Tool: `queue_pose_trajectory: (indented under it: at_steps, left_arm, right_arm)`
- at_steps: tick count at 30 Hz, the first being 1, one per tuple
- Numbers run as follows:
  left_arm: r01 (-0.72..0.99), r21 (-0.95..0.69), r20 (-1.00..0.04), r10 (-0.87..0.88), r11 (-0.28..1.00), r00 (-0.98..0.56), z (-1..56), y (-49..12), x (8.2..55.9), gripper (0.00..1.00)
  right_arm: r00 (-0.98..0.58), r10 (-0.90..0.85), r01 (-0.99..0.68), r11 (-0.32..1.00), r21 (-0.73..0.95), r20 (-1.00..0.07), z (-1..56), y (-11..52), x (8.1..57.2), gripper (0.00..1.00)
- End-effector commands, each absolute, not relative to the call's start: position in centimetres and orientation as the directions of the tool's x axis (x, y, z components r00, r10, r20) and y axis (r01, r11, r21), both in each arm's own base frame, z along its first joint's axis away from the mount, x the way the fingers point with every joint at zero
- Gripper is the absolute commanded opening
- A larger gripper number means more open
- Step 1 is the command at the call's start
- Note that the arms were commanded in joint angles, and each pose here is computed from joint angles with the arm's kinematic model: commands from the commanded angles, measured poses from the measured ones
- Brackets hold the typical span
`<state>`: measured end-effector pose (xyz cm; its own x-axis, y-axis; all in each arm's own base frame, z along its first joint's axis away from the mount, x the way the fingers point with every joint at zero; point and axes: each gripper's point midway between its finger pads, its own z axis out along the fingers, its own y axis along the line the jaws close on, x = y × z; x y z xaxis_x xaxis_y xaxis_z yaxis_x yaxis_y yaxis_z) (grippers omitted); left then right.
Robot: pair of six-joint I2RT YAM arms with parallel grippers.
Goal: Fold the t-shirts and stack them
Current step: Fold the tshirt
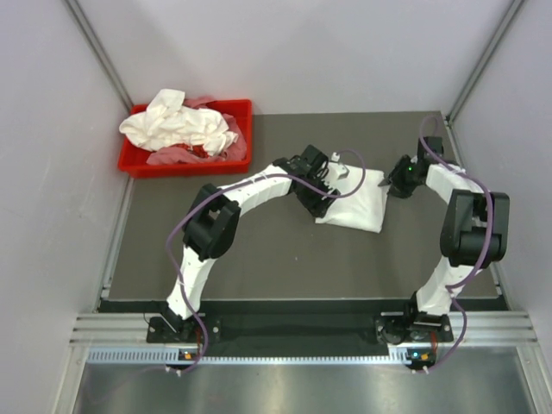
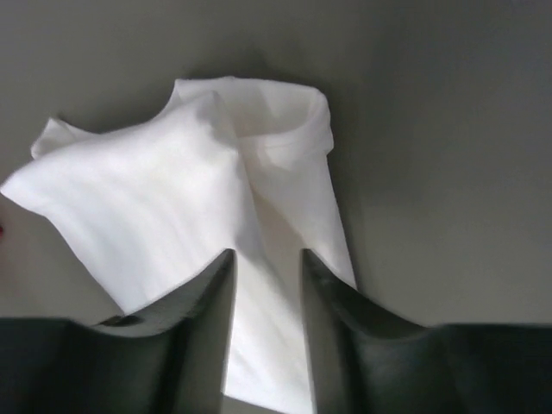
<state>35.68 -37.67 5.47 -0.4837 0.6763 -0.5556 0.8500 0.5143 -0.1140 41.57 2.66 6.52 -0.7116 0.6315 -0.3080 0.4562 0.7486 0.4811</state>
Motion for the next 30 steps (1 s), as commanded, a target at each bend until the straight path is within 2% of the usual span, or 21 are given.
queue_pose_trajectory:
  at_steps: [1, 4, 8, 9, 15, 24, 27, 29, 30]
  left_arm:
    - [0.859, -0.135, -0.574, 0.667, 0.494, -0.474, 6.7, -38.1, 35.1, 0.71]
    - [0.859, -0.129, -0.561, 0.677, 0.496, -0.476, 6.2, -37.7, 34.9, 0.71]
    - [0.86, -0.128, -0.544, 0.69, 0.494, -0.477, 5.5, -37.2, 34.5, 0.71]
    - [0.86, -0.13, -0.547, 0.688, 0.493, -0.477, 5.6, -37.3, 34.4, 0.71]
    - [0.861, -0.141, -0.546, 0.687, 0.489, -0.479, 5.7, -37.3, 34.1, 0.71]
    - [0.872, -0.145, -0.555, 0.691, 0.468, -0.463, 7.1, -37.5, 34.1, 0.72]
    - [0.877, -0.133, -0.543, 0.706, 0.463, -0.455, 8.5, -37.1, 34.2, 0.99]
    - [0.872, -0.123, -0.56, 0.692, 0.474, -0.455, 9.9, -36.6, 35.1, 0.99]
    - [0.87, -0.115, -0.565, 0.689, 0.48, -0.454, 10.2, -36.3, 35.3, 0.99]
  right_arm:
    - [-0.706, 0.646, 0.438, 0.72, 0.538, -0.29, 6.1, 3.9, 41.8, 0.32]
    - [-0.702, 0.655, 0.443, 0.71, 0.548, -0.281, 5.6, 4.1, 41.8, 0.16]
    - [-0.703, 0.656, 0.459, 0.713, 0.53, -0.275, 5.1, 3.8, 41.6, 0.01]
    - [-0.69, 0.661, 0.466, 0.718, 0.517, -0.296, 5.4, 3.3, 41.6, 0.0]
    - [-0.626, 0.685, 0.513, 0.722, 0.465, -0.372, 7.4, 1.0, 41.1, 0.0]
    - [-0.637, 0.695, 0.558, 0.714, 0.423, -0.333, 4.9, 0.6, 39.7, 0.0]
    - [-0.631, 0.694, 0.561, 0.717, 0.413, -0.347, 4.9, 0.0, 40.0, 0.0]
    - [-0.63, 0.691, 0.562, 0.72, 0.407, -0.354, 5.0, -0.4, 40.1, 0.0]
    - [-0.643, 0.678, 0.54, 0.731, 0.417, -0.357, 5.3, -0.2, 40.4, 0.16]
